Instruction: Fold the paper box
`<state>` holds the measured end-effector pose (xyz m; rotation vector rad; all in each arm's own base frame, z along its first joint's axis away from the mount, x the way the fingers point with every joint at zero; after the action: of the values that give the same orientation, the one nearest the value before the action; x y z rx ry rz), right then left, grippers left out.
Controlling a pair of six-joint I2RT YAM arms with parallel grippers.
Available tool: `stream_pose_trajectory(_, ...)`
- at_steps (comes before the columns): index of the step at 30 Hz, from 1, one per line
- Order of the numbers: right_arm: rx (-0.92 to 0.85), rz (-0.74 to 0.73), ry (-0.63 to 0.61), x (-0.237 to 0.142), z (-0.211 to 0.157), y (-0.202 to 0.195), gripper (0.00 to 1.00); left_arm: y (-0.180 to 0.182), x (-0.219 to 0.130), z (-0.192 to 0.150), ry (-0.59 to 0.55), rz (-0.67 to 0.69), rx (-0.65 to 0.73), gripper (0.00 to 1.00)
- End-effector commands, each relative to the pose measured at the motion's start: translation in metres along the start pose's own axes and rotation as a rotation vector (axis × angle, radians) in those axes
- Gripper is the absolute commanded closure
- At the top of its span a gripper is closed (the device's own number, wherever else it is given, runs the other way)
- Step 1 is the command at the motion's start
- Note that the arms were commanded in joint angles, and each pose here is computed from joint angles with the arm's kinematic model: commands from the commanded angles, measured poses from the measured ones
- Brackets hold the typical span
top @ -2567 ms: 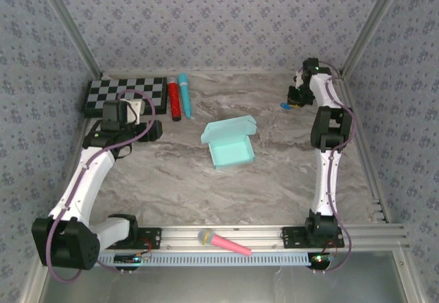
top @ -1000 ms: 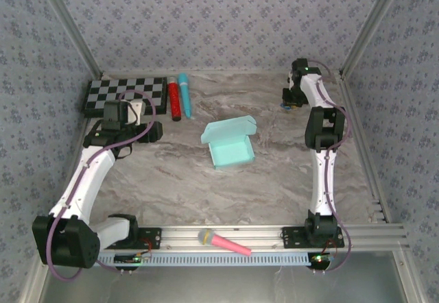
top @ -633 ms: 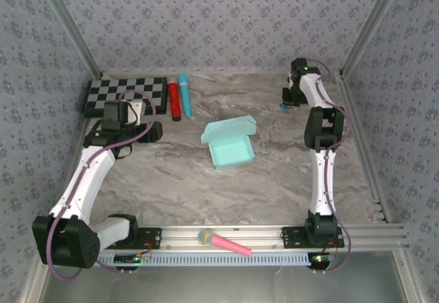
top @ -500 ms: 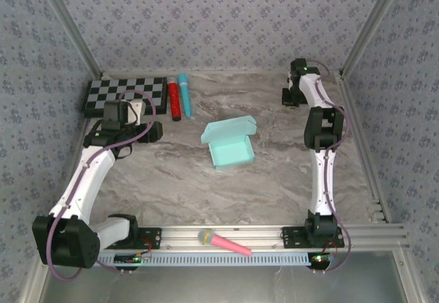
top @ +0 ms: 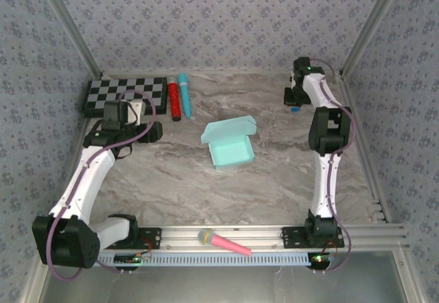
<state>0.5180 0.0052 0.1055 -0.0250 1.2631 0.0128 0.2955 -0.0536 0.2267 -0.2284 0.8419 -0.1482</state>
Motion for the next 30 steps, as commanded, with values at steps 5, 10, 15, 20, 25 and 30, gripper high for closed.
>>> stream_pose_trajectory(5, 0.034, 0.087, -0.146, -0.054, -0.005, 0.011, 1.00, -0.002, -0.004, 0.002, 0.003, -0.011, -0.002, 0.13)
stream_pose_trajectory(10, 0.043, 0.107, -0.190, -0.076, -0.027, 0.014, 1.00, -0.003, -0.005, 0.002, 0.002, -0.021, -0.006, 0.13)
stream_pose_trajectory(15, 0.062, 0.129, -0.238, -0.104, -0.056, 0.019, 1.00, -0.004, -0.005, 0.003, -0.002, -0.028, -0.012, 0.12)
stream_pose_trajectory(20, 0.075, 0.143, -0.292, -0.134, -0.087, 0.030, 1.00, -0.004, -0.006, 0.004, -0.005, -0.029, -0.012, 0.12)
stream_pose_trajectory(25, 0.067, 0.163, -0.332, -0.163, -0.120, 0.047, 1.00, -0.004, -0.005, 0.002, -0.001, -0.024, -0.005, 0.12)
stream_pose_trajectory(30, 0.038, 0.193, -0.332, -0.183, -0.157, 0.065, 1.00, -0.005, -0.006, 0.003, -0.004, -0.031, -0.006, 0.12)
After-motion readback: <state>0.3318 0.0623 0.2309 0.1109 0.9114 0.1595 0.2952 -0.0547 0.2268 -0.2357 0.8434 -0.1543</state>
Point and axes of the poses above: each hand's point on the last joint's axis, 136 mm out from that joint toward the fingers, its own x axis out along the fingers, its own y axis along the line the jaws close on, z = x × y, the point moved 4 cm from there along -x, back along the fingers, and after that the axes turned 6 degrees about -x, right-handed, at the moved point
